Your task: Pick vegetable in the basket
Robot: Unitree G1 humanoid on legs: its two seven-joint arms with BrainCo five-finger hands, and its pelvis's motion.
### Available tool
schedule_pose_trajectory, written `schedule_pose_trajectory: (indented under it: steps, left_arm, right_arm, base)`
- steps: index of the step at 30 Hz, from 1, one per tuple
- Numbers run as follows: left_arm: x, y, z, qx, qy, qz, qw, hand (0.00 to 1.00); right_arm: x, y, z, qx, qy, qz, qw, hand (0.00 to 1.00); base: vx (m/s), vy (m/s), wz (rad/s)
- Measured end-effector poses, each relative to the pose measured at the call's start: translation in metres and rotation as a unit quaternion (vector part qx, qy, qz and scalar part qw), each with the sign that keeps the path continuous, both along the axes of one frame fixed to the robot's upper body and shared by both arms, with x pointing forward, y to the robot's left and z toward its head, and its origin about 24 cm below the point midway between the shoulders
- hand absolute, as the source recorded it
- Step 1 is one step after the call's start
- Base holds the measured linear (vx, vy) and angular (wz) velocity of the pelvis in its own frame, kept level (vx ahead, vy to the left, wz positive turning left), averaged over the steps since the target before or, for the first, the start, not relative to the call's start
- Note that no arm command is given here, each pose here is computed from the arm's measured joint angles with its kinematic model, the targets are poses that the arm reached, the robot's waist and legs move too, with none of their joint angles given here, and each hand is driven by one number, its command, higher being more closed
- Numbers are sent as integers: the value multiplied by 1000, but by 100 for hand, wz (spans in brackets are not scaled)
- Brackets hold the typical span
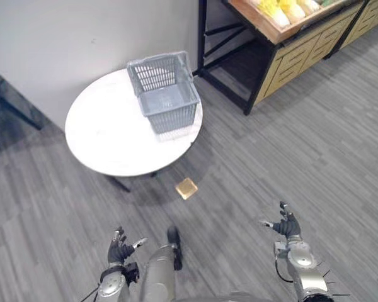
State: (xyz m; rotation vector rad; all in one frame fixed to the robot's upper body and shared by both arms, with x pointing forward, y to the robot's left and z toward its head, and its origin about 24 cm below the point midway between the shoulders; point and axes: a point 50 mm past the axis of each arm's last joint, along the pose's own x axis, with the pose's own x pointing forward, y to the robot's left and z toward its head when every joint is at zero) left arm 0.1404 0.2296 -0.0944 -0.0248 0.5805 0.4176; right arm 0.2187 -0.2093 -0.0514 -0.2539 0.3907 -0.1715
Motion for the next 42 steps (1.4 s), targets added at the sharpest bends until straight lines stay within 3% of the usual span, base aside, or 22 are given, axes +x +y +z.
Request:
schedule_pose_trajectory:
  steps: [6, 7, 9, 13, 17, 23, 33, 42]
  left_arm:
    - [7, 5, 2, 14, -1, -5, 1000, 0]
    - [8, -4, -7, 9, 21, -32, 999, 0]
    - [6, -6, -9, 11, 28, -38, 999, 0]
    - [6, -16, -14, 5, 41, -63, 997, 0]
    - [-12, -15, -21, 3, 68, -72, 995, 0]
    - [-8, -13, -20, 14, 69, -82, 994, 0]
    - [0, -7, -15, 33, 57, -92, 994, 0]
    - [19, -7, -8, 28, 25, -78, 996, 0]
  right_arm:
    - [27, 22, 43, -28, -102, 62, 992, 0]
    - [33, 16, 65, -87, -141, 97, 982, 0]
    - [37, 18, 79, -108, -170, 108, 974, 0]
    - [36, 11, 85, -147, -172, 127, 966, 0]
    - [43, 26, 96, -194, -194, 191, 943, 0]
    - [53, 42, 103, -243, -208, 242, 916, 0]
    - [115, 82, 157, -332, -281, 304, 848, 0]
    - [154, 79, 177, -406, -249, 298, 827, 0]
  base:
    - [616, 2, 73]
    - [959, -305, 150]
    - [694, -260, 97]
    - [319, -153, 70]
    - [169, -27, 3]
    - [193, 98, -8]
    - [-2, 48, -9]
    - [-21, -7, 17]
